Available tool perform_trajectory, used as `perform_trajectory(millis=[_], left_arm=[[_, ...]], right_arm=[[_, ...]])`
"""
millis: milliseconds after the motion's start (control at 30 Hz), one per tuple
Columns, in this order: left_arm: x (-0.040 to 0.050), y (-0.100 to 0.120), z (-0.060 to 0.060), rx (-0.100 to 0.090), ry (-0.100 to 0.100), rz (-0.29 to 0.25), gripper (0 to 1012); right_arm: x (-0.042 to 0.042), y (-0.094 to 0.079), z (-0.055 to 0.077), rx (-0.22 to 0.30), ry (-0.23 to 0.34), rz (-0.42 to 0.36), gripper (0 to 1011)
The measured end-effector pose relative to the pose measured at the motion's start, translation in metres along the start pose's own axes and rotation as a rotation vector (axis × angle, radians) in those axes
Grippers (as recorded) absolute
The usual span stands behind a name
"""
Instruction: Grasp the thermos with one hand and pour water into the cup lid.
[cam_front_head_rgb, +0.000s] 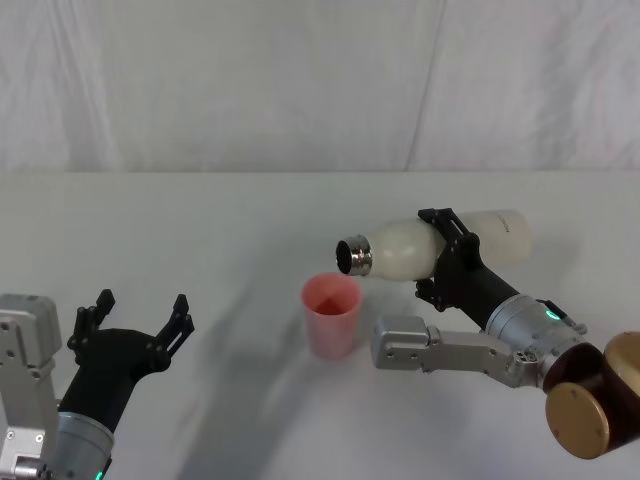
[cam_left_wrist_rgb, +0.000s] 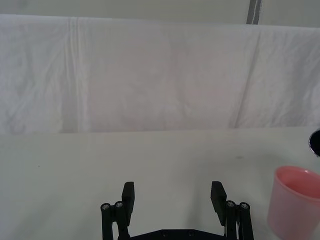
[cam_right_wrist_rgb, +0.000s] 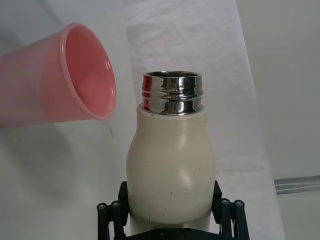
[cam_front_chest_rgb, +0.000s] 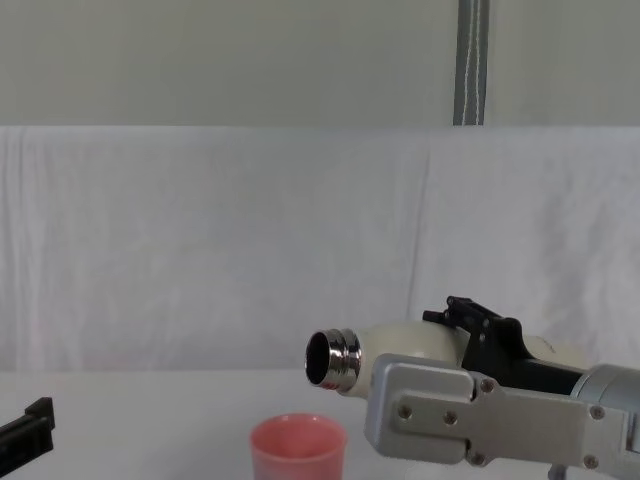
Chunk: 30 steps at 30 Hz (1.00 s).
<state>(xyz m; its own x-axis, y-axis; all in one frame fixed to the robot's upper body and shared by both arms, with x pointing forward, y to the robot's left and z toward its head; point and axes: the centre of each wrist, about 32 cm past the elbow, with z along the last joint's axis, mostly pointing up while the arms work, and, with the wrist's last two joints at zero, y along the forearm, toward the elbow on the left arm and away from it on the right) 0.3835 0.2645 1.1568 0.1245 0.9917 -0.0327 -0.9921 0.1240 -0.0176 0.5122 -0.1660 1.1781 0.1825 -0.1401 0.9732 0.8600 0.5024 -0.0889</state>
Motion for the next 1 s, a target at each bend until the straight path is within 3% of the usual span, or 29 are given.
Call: perform_trajectory(millis=[633,1000], left_arm=[[0.0000,0.000,0.000,0.000,0.000,0.000,1001],[0.0000,0.000,0.000,0.000,0.000,0.000,1001]], right_arm=[[0.0065,0.003,-0.001,-0.003,-0.040,0.004,951],[0.0101,0.004,0.004,-0.002,-0.110,0.025,951]])
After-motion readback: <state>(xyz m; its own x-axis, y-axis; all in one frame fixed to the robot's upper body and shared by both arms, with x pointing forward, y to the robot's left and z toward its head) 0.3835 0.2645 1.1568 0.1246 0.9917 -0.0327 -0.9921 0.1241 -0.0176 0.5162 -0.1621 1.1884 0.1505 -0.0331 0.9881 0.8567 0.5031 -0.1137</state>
